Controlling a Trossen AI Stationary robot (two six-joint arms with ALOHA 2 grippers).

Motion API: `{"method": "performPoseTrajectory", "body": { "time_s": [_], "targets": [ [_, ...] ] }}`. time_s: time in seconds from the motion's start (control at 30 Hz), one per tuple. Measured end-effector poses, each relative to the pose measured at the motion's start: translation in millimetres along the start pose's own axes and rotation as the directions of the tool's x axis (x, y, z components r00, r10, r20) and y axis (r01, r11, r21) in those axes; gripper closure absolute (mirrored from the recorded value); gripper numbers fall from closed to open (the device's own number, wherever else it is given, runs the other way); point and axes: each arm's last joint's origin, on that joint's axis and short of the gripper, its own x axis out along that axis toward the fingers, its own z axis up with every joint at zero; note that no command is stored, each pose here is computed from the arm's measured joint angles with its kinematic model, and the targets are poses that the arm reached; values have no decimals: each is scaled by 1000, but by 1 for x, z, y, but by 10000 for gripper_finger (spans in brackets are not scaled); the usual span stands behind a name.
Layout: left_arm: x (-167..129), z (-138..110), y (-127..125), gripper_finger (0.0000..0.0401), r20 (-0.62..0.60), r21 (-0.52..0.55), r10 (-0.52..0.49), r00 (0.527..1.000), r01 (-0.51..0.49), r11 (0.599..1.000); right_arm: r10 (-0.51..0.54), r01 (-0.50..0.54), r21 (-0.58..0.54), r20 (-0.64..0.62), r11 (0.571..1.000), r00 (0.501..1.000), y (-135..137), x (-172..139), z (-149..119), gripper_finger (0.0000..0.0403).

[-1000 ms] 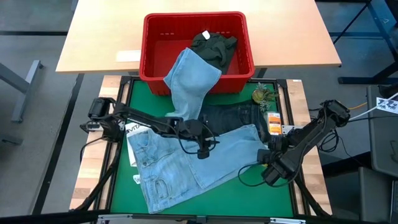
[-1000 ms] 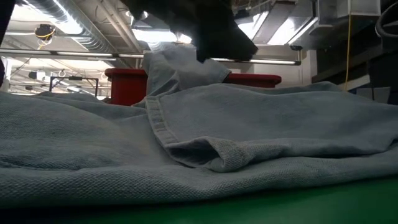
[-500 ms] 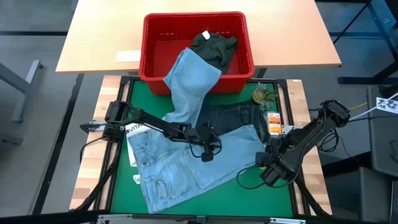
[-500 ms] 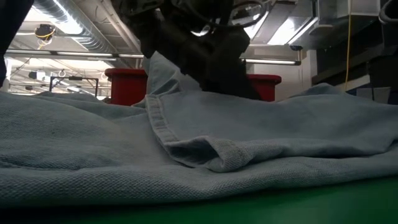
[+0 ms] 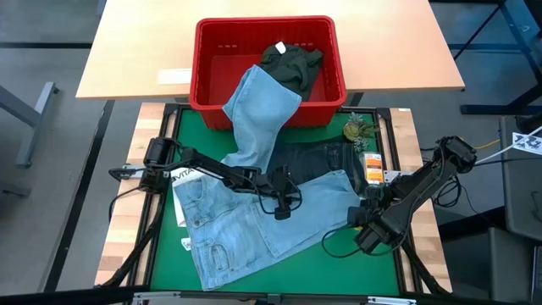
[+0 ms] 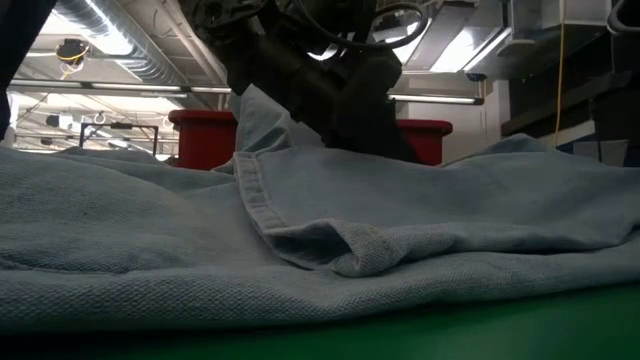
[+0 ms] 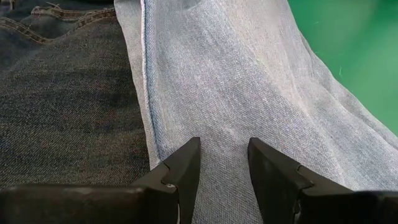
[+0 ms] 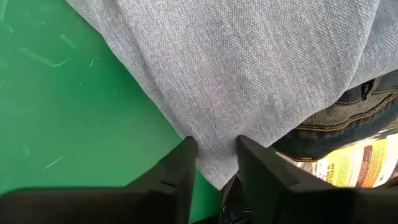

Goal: Fold Laundry from Bin
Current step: Fold the light blue jeans

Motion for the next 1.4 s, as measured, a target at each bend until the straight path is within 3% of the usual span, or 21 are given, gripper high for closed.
{"method": "performPoseTrajectory", "body": {
  "time_s": [0.13, 0.4, 0.5, 0.63, 0.9, 1.1, 1.4],
  "targets": [
    [0, 0, 0, 271, 0, 0, 1, 1000, -1, 1000, 5, -5, -1, -4, 1000, 1000, 0, 0, 0, 335],
    [0, 0, 0, 271, -2, 0, 0, 1000, 0, 1000, 15, -15, -7, -14, 1000, 1000, 1, 0, 0, 373],
    [0, 0, 0, 271, -1, -5, 7, 1000, -7, 1000, 79, -80, -21, -43, 997, 996, 4, 0, 0, 396],
    [0, 0, 1, 271, 0, -6, 23, 1000, -23, 1000, 217, -219, -27, -80, 975, 973, 12, -1, 3, 391],
    [0, 0, 2, 271, 0, -8, 29, 1000, -29, 1000, 321, -325, -95, -54, 941, 945, 30, -7, -5, 391],
    [0, 0, 2, 271, -2, -10, -3, 1000, 3, 1000, 293, -293, -42, -6, 955, 956, 33, -8, -8, 389],
    [-1, 1, 2, 271, 2, -3, -16, 1000, 16, 1000, 325, -323, 46, -53, 945, 944, 27, -6, 0, 383]
  ]
}}
